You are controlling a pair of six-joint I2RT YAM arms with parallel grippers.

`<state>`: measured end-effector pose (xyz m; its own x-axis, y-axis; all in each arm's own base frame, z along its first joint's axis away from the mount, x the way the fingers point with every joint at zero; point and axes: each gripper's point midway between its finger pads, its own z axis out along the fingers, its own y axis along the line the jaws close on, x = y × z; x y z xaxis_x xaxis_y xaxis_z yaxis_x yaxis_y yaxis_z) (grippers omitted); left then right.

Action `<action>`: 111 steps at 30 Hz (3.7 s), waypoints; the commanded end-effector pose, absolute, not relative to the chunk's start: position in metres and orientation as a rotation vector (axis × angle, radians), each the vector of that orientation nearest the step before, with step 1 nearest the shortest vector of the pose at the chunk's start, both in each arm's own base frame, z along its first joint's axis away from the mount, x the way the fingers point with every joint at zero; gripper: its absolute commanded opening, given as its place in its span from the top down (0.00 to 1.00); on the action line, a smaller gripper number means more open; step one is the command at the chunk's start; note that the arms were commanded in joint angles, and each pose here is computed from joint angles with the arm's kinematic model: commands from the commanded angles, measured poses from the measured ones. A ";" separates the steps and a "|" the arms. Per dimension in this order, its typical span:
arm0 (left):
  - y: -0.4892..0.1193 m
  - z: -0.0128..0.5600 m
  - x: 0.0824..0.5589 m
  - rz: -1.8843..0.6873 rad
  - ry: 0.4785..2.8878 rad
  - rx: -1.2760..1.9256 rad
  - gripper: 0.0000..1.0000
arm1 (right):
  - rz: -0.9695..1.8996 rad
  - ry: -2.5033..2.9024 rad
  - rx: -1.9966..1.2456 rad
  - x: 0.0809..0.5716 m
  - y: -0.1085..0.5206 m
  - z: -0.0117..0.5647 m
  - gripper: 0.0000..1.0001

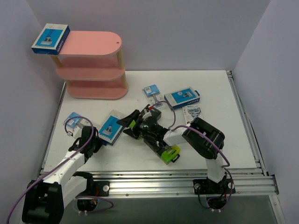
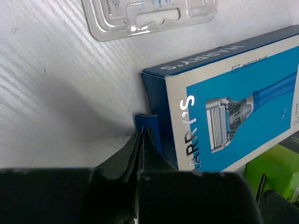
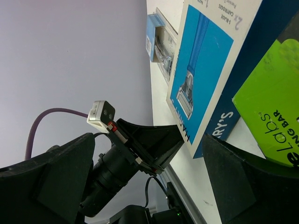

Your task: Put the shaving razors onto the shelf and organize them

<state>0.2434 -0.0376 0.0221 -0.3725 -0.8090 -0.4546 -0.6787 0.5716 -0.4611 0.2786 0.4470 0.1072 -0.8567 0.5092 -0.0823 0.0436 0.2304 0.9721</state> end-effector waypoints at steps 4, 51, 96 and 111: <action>-0.038 0.040 0.244 -0.278 2.136 -1.170 0.98 | 1.446 2.331 0.556 0.264 0.427 0.041 0.07; -0.055 0.136 0.246 -0.506 2.015 -1.175 0.98 | 1.484 2.510 0.684 0.218 0.472 -0.002 0.05; -0.070 0.127 0.216 -0.607 2.095 -1.190 0.98 | 1.513 2.397 0.832 0.263 0.445 0.003 0.41; -0.072 0.121 0.211 -0.615 2.117 -1.114 0.84 | 1.439 2.389 0.789 0.281 0.439 0.004 0.98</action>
<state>0.2107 -0.0705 0.1143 -0.4122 -0.8539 -0.3178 -0.5591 0.5124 -0.6518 0.2790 0.4685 0.0666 -0.8741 0.4856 -0.0081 0.1217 0.2350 0.9643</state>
